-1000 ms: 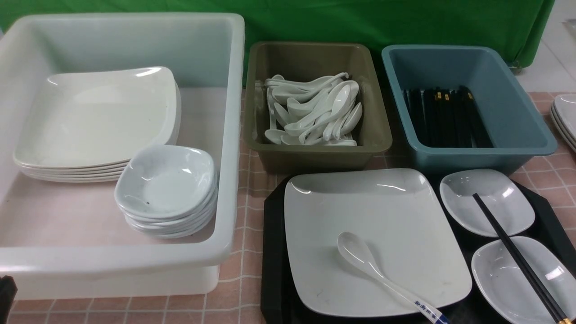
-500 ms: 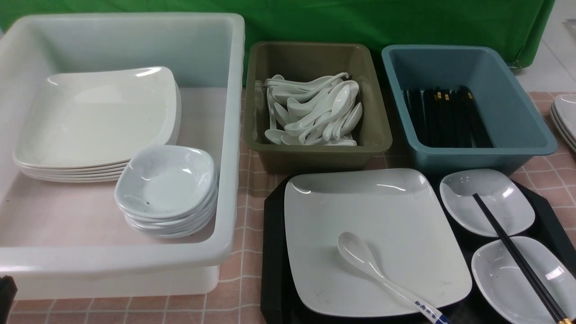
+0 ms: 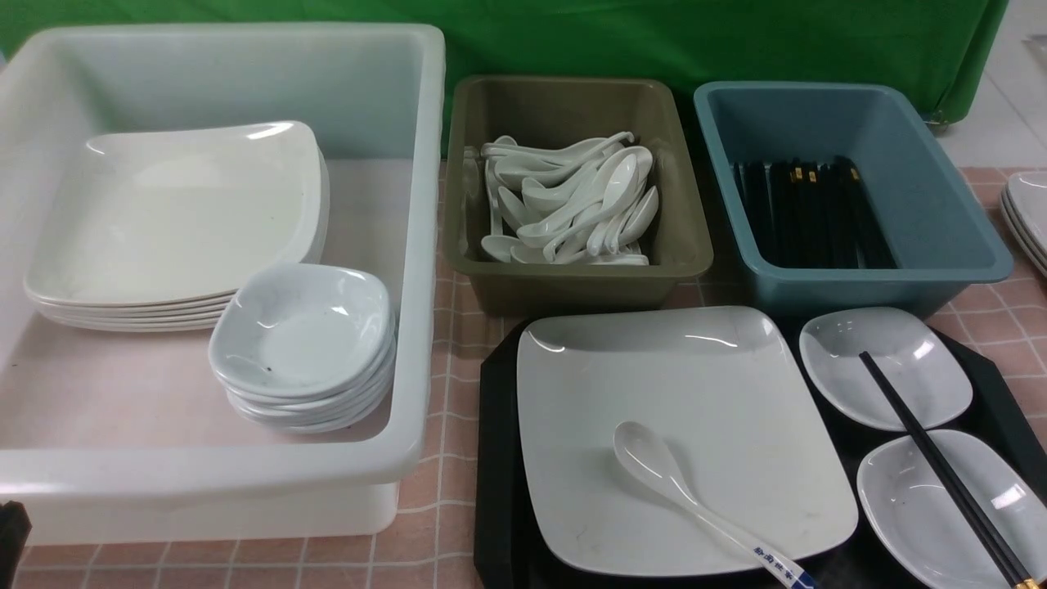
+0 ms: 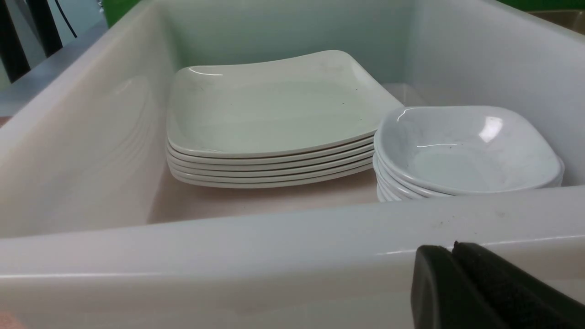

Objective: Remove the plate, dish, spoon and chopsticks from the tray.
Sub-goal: Use the right arm to grab a pair of chopsticks from the plate

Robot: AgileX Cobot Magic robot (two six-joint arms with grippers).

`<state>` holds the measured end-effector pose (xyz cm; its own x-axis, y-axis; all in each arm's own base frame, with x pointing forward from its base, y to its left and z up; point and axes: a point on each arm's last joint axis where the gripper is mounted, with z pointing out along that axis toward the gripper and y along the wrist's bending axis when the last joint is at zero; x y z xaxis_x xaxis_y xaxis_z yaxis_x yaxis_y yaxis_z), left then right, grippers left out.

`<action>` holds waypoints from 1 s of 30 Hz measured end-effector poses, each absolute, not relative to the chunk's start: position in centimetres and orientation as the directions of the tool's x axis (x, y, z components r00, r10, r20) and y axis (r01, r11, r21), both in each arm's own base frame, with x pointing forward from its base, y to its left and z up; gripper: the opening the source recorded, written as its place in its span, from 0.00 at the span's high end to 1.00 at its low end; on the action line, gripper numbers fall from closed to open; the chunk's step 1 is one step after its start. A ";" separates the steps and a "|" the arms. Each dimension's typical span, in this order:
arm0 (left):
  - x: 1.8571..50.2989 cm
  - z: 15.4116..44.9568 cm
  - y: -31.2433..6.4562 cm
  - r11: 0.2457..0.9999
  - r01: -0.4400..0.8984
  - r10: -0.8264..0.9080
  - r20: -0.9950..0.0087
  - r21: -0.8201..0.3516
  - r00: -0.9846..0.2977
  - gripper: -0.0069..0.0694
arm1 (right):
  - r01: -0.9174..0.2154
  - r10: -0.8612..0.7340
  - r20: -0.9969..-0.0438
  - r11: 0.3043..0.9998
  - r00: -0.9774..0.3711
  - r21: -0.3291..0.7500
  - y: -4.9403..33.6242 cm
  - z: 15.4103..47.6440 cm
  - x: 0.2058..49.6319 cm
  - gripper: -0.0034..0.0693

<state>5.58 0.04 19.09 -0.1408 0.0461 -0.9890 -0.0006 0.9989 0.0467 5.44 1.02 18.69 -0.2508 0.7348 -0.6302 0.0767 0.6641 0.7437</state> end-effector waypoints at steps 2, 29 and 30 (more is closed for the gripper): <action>5.6 19.1 0.0 0.999 -0.001 0.046 -0.989 0.047 -0.141 0.88 | 0.103 0.814 -0.528 0.562 -0.241 0.821 1.1 18.7 5.4 0.62; 5.6 19.1 0.0 0.999 0.000 0.047 -0.989 0.048 -0.141 0.88 | -0.009 0.014 -0.458 0.999 -0.889 0.049 1.3 29.5 13.9 0.89; 5.6 19.1 0.0 0.999 0.000 0.047 -0.989 0.048 -0.141 0.88 | -0.019 -0.016 -0.364 1.000 -0.931 0.007 1.2 28.2 15.7 0.88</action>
